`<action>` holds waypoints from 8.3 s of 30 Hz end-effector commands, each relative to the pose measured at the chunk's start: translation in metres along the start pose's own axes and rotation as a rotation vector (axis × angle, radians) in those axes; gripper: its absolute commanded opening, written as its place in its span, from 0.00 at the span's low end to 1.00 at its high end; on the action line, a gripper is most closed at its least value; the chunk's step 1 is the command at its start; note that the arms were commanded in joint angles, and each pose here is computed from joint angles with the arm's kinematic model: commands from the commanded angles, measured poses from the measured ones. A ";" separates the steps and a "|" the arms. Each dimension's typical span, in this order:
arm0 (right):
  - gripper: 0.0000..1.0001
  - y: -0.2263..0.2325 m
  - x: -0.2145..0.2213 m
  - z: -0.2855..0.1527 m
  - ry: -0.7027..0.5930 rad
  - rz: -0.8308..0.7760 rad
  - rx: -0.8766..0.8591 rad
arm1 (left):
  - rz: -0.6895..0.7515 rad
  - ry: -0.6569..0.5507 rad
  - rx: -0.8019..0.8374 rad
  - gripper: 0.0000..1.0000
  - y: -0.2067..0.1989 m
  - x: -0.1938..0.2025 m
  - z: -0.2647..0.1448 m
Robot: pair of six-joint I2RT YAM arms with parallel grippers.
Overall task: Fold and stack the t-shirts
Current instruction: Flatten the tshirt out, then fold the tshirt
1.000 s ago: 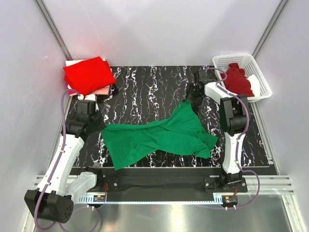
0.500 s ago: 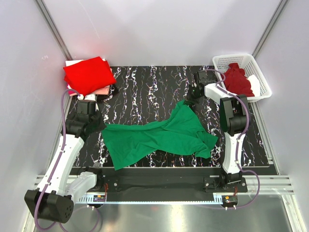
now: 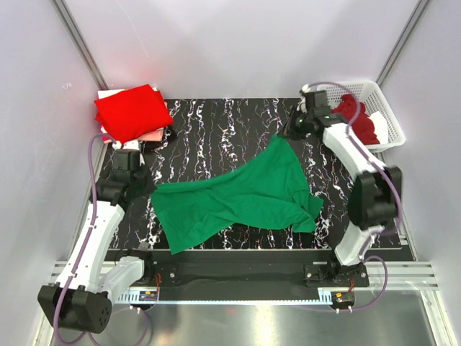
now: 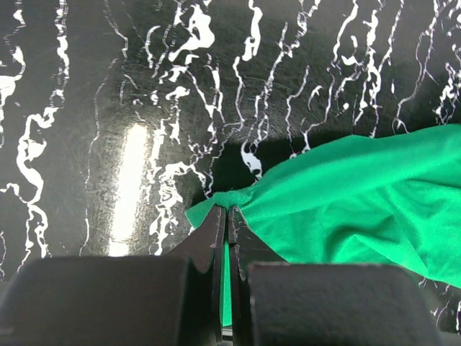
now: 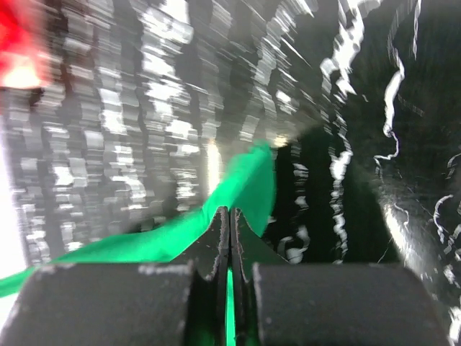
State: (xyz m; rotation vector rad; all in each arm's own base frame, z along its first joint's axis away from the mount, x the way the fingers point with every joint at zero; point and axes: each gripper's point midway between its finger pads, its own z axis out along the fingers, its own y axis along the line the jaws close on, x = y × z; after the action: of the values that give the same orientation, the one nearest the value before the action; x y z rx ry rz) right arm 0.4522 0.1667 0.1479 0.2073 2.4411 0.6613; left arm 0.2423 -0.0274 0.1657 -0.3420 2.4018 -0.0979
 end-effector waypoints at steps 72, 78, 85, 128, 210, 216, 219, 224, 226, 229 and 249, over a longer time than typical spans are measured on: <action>1.00 -0.037 -0.027 -0.110 -0.372 0.044 -0.009 | -0.084 0.021 0.144 0.85 -0.048 -0.034 0.057; 1.00 -0.064 -0.011 -0.042 -0.097 0.062 0.149 | -0.056 0.120 0.116 0.84 -0.072 -0.016 0.101; 0.96 -0.102 0.011 0.033 0.132 0.135 0.278 | -0.056 0.238 0.058 0.81 -0.084 -0.014 0.171; 1.00 -0.030 -0.045 -0.064 -0.120 0.029 0.321 | -0.024 0.022 -0.032 0.78 -0.063 -0.082 0.022; 0.75 -0.091 0.329 -0.138 0.369 0.131 0.558 | -0.508 -0.038 -0.149 0.00 0.043 0.089 0.076; 0.66 -0.088 0.340 -0.134 0.417 0.101 0.536 | -0.514 -0.035 -0.135 0.00 0.041 0.090 0.079; 0.56 -0.088 0.340 -0.125 0.432 0.060 0.533 | -0.511 -0.038 -0.131 0.00 0.040 0.089 0.078; 0.57 -0.085 0.334 -0.117 0.397 0.045 0.531 | -0.514 -0.038 -0.123 0.00 0.039 0.090 0.080; 0.59 -0.085 0.333 -0.115 0.403 0.029 0.547 | -0.514 -0.037 -0.119 0.00 0.038 0.089 0.080; 0.59 -0.085 0.328 -0.110 0.393 0.001 0.568 | -0.511 -0.039 -0.117 0.00 0.038 0.088 0.079; 0.00 -0.077 0.300 -0.156 0.224 0.091 0.494 | -0.512 0.030 0.028 0.00 0.009 0.104 0.064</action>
State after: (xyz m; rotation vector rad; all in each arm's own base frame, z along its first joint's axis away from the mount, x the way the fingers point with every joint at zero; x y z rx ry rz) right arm 0.1239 0.1402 0.0457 0.3701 2.8625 0.1205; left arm 0.2094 -0.0264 0.0451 -0.9699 2.2698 -0.2522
